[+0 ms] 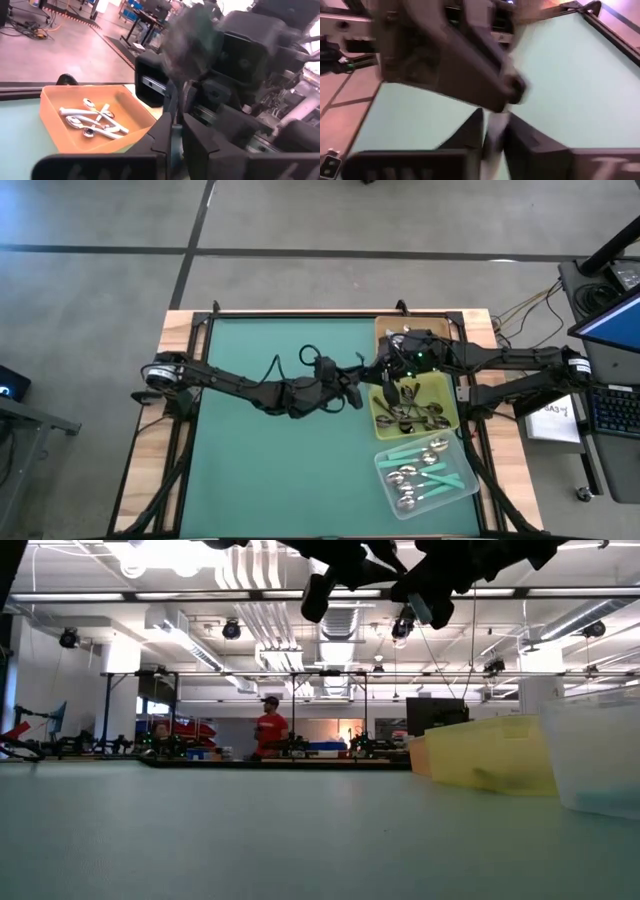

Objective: Sort silverware by color (type)
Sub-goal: Put the blue spoon into the orange bin, then return to Home Position

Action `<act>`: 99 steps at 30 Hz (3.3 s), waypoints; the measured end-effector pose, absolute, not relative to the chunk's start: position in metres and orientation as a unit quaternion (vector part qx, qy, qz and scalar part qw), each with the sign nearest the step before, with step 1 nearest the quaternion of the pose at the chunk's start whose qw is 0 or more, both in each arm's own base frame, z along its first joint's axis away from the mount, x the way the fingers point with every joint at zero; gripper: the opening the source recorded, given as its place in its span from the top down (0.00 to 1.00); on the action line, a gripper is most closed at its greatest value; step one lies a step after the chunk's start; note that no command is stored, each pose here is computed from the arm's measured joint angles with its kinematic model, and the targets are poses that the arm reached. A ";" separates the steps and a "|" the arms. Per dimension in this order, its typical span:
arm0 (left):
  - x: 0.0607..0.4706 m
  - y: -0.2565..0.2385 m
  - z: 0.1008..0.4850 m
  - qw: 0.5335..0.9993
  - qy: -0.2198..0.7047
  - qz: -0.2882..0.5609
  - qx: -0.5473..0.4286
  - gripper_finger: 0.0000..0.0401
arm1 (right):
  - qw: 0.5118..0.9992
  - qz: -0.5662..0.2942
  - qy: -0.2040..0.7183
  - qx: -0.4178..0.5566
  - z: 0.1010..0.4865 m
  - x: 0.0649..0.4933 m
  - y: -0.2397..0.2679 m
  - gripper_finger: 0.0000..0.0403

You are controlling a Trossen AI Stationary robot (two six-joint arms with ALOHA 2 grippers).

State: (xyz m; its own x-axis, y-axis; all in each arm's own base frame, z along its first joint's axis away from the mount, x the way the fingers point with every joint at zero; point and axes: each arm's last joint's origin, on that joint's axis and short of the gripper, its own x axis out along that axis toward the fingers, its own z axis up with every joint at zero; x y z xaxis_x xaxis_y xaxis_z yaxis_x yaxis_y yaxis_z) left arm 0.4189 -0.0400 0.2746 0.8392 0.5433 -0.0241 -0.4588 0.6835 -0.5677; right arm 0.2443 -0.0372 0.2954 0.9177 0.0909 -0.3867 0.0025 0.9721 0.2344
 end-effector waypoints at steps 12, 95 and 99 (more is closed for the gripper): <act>0.419 -0.040 0.275 0.933 -0.054 0.277 -0.222 0.78 | 0.958 -0.100 0.265 0.043 0.304 0.235 -0.053 0.95; 0.415 -0.045 0.271 0.962 0.034 0.204 -0.180 0.74 | 0.946 -0.300 -0.059 0.110 0.194 0.084 -0.055 0.63; 0.415 -0.045 0.272 0.962 0.034 0.204 -0.176 0.74 | 0.945 -0.302 -0.076 0.102 0.188 0.086 -0.056 0.63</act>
State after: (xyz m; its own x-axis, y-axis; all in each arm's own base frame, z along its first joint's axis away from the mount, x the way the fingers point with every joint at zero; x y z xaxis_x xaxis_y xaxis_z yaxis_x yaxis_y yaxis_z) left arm 0.4150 -0.0450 0.2715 0.9146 0.3802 -0.1378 -0.4044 0.8550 -0.3248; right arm 0.0858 -0.0557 0.1880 0.8063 -0.5859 0.0815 0.5549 0.7969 0.2389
